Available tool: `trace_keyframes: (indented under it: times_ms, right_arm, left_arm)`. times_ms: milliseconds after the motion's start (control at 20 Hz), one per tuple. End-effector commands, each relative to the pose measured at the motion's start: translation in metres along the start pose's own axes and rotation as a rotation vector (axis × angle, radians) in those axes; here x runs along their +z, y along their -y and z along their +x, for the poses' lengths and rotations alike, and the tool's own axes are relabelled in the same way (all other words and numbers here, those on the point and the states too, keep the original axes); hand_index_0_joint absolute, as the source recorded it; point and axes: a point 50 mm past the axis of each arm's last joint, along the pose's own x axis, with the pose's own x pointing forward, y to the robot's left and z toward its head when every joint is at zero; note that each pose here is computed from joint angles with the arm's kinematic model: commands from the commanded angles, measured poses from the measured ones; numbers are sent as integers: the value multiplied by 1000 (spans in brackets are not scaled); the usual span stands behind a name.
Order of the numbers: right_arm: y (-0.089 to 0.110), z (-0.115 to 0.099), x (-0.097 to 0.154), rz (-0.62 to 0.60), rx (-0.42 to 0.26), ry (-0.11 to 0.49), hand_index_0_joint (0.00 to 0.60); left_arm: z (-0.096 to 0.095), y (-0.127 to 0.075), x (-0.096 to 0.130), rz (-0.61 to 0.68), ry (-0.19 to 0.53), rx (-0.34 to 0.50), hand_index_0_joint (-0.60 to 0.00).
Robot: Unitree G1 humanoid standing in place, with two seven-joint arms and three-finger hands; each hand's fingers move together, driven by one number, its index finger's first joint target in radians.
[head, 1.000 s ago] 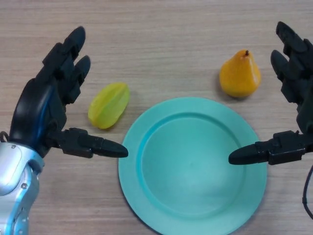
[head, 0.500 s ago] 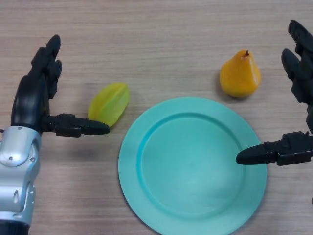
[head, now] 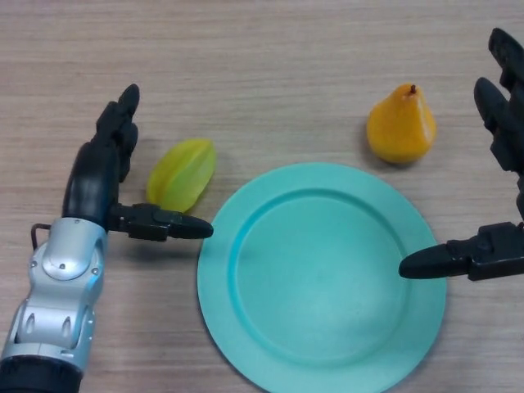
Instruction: Pick up the yellow starfruit and place it on the plate
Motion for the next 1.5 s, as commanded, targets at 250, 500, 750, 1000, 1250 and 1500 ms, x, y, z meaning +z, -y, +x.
trace_keyframes:
  times_ms: [250,500,750,1000,1250,1500]
  right_arm:
    - [11,-7,35,-26,-51,220,0]
    - [10,-7,33,-28,-55,219,0]
    - [9,-8,37,-23,-49,235,0]
    - [7,-8,37,-29,-42,227,0]
    - [5,-8,37,-18,-36,237,0]
    - [4,-6,36,-11,-33,225,0]
  left_arm:
    - [1,-8,32,60,193,48,-600]
    - [-3,-12,22,-54,20,44,-600]
    - [-11,-31,47,-151,190,163,-600]
    - [-28,-21,80,-161,336,100,-600]
    - [-62,28,104,-106,441,-183,-600]
    - [-77,59,82,108,291,-425,-600]
